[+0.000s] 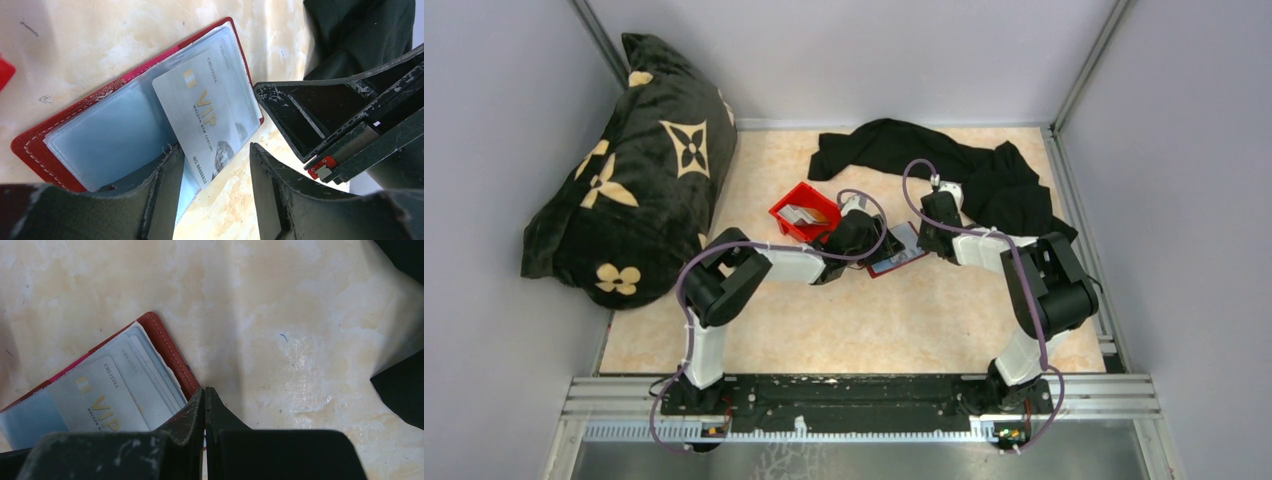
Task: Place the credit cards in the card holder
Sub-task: Insert the credit card into the card holder.
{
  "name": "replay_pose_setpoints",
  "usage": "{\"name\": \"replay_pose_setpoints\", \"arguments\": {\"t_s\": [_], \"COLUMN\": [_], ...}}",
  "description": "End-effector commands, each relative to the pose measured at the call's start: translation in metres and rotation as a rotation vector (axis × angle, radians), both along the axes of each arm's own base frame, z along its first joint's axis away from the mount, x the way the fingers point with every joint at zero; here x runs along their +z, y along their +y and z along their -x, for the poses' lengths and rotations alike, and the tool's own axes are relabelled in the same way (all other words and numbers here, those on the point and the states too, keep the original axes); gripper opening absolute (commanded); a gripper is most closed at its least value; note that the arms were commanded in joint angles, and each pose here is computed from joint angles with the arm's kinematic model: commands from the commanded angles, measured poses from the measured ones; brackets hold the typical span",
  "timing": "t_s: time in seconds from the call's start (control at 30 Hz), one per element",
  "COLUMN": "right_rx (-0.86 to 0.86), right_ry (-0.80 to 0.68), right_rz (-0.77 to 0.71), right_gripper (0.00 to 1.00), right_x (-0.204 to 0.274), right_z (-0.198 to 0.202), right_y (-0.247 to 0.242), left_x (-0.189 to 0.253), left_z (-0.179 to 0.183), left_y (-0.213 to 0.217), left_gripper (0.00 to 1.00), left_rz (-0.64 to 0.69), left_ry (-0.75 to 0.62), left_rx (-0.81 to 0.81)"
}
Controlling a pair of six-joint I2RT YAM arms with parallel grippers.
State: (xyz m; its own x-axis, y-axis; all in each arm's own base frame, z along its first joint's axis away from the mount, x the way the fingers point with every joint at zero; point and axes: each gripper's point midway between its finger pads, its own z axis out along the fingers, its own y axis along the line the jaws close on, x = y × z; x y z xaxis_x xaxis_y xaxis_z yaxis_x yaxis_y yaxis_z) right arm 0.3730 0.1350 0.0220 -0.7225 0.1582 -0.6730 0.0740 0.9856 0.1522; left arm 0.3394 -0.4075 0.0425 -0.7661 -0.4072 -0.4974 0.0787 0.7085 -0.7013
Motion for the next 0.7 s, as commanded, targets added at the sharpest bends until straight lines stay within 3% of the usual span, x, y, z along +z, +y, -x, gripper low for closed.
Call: {"name": "replay_pose_setpoints", "arguments": {"t_s": [0.0, 0.67], "right_rx": [0.065, 0.069], "right_ry": [0.231, 0.228], "right_rz": [0.024, 0.020], "right_gripper": [0.00, 0.00], "right_x": [-0.0477, -0.0469], "right_z": [0.0505, 0.0494], "right_y": [0.0039, 0.0053], "left_x": [-0.0377, -0.0350], "left_z": [0.0144, 0.0164], "left_y": [0.0301, 0.0320], "left_gripper": [0.60, 0.60], "left_rz": [-0.204, -0.263], "left_ry": [0.072, 0.062], "left_rx": [-0.008, -0.059]}}
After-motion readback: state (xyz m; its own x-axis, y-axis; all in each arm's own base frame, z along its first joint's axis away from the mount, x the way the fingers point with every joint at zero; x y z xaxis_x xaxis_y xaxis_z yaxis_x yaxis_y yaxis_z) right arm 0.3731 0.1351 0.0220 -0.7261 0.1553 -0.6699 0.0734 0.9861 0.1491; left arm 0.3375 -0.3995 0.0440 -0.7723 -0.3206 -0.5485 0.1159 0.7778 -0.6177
